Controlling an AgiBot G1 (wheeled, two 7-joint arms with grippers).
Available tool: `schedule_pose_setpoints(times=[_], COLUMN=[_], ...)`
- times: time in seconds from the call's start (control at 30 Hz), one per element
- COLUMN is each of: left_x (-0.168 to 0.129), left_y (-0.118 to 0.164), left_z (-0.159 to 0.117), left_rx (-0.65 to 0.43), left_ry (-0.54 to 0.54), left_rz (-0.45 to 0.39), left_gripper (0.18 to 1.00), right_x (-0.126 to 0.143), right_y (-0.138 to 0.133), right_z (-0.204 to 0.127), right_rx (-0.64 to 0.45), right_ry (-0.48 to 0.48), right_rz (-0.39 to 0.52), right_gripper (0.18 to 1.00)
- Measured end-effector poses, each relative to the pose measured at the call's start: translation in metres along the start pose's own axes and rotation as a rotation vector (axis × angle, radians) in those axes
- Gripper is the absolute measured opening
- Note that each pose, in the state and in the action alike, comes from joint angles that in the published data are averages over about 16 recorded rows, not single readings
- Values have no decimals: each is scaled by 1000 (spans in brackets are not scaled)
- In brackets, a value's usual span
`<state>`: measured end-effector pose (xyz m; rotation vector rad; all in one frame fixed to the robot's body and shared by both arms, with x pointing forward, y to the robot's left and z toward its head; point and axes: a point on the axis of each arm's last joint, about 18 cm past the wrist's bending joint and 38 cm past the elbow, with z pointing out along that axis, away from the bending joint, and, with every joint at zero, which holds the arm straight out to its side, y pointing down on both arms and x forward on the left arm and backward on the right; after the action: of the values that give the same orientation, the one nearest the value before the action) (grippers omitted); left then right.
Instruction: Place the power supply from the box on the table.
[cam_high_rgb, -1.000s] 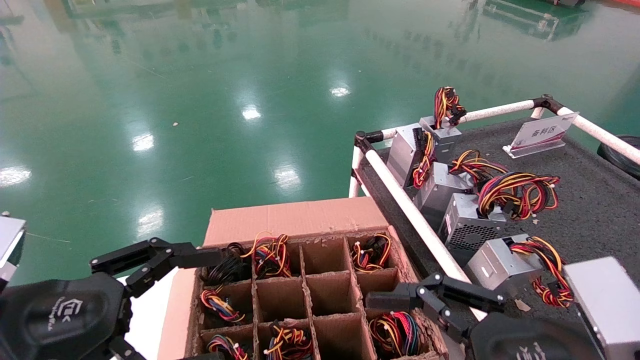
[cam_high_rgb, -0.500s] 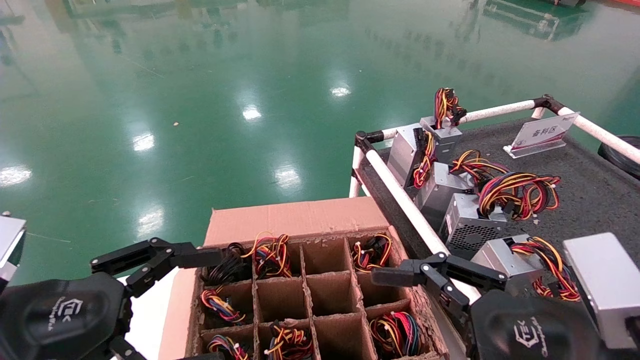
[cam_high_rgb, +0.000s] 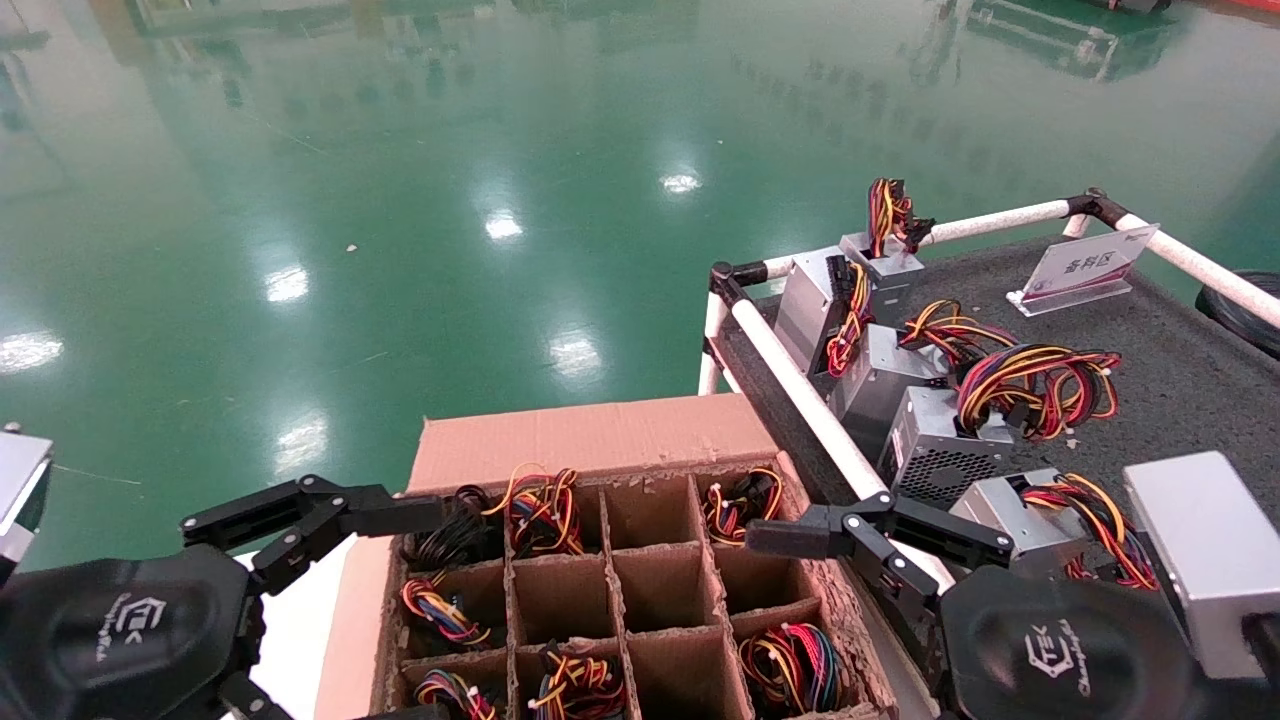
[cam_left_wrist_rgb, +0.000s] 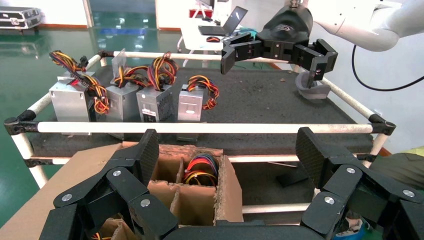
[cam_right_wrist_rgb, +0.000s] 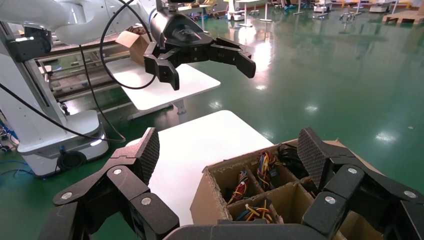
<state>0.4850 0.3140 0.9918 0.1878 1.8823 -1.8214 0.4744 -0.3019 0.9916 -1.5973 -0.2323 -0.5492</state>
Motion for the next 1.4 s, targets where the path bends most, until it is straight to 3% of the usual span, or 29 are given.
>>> schedule_pose_setpoints(times=[1.4], left_x=[0], left_y=[0], left_z=[0], left_rx=[0], left_ry=[0], left_rz=[0], left_gripper=[1001], right_x=[2], right_y=[0], right_z=[0], right_rx=[2], right_ry=[7], right_rz=[-2], right_gripper=[1000])
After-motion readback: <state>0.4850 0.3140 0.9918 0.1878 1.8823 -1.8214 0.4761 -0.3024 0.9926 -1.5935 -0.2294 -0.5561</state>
